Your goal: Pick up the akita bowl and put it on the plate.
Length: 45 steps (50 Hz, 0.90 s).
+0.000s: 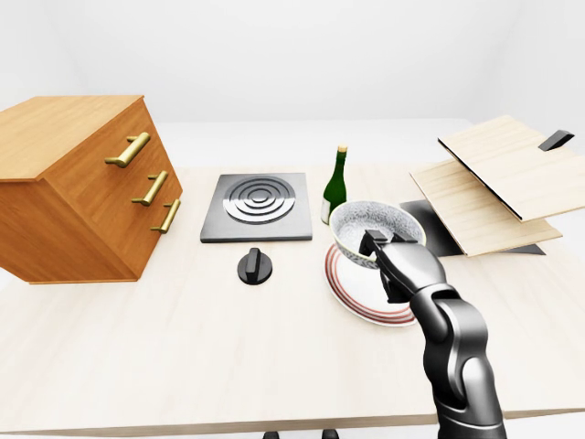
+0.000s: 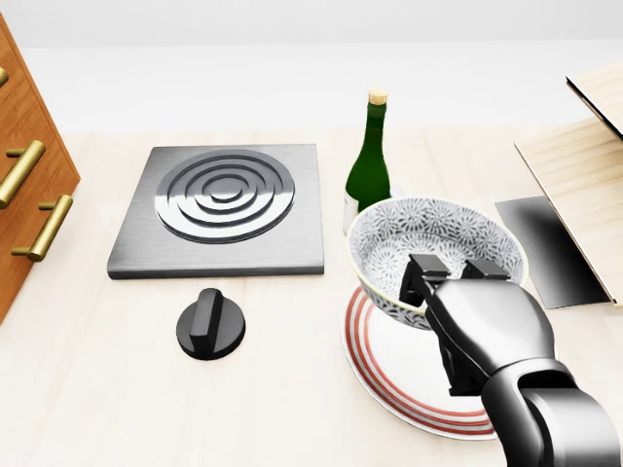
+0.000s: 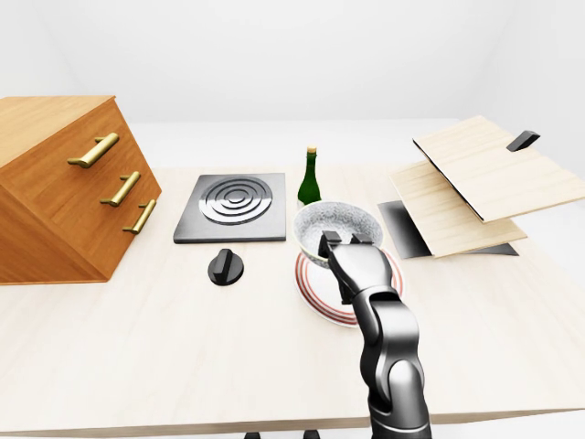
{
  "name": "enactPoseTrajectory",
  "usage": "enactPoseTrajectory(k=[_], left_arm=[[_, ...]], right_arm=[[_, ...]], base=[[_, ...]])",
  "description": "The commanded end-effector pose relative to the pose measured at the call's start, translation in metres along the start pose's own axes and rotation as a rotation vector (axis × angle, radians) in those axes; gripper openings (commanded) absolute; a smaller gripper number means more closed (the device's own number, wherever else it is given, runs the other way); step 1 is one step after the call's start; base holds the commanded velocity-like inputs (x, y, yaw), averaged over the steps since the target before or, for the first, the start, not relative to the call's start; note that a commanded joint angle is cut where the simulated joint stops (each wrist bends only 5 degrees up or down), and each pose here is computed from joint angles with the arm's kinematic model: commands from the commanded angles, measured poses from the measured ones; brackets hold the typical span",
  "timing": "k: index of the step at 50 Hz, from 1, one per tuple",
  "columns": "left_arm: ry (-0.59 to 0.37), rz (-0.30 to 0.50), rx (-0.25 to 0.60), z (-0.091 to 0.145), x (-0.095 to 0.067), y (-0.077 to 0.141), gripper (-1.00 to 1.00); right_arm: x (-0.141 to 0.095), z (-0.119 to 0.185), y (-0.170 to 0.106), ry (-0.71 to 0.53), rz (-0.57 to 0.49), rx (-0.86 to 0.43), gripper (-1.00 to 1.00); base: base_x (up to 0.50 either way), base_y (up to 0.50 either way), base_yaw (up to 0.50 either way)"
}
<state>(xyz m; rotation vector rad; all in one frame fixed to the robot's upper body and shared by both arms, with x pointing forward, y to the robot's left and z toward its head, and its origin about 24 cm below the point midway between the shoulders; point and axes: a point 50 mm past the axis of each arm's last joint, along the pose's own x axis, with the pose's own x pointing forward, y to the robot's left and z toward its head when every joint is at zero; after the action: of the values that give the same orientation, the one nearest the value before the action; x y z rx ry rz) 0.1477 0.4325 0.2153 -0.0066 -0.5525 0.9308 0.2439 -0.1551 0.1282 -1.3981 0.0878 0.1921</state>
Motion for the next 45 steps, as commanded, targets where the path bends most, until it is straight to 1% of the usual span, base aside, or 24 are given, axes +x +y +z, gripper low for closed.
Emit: enactPoseTrajectory(k=[1,17,22,31,45], left_arm=[[0.002,0.004,-0.002,0.0,0.0,0.001,1.0],[-0.004,0.004,-0.004,0.001,0.0,0.001,1.0],[-0.007,0.005,-0.004,0.002,0.0,0.001,1.0],[-0.016,0.006,-0.006,0.004,0.001,0.0,1.0],[-0.023,0.008,-0.007,0.006,0.001,0.0,1.0]], right_arm=[[0.005,-0.005,-0.002,0.029,0.001,-0.024,-1.0],[0.005,-0.009,-0.001,0.039,0.008,-0.023,-1.0],[0.006,-0.012,0.004,0.05,0.031,-0.022,-1.0],[0.005,-0.018,0.006,0.069,0.04,-0.023,-1.0],[0.009,-0.024,0.018,0.081,0.101,-0.005,-1.0]], base=[[0.0,0.0,0.0],[0.0,0.0,0.0],[0.0,0.0,0.0],[0.0,0.0,0.0],[0.0,0.0,0.0]])
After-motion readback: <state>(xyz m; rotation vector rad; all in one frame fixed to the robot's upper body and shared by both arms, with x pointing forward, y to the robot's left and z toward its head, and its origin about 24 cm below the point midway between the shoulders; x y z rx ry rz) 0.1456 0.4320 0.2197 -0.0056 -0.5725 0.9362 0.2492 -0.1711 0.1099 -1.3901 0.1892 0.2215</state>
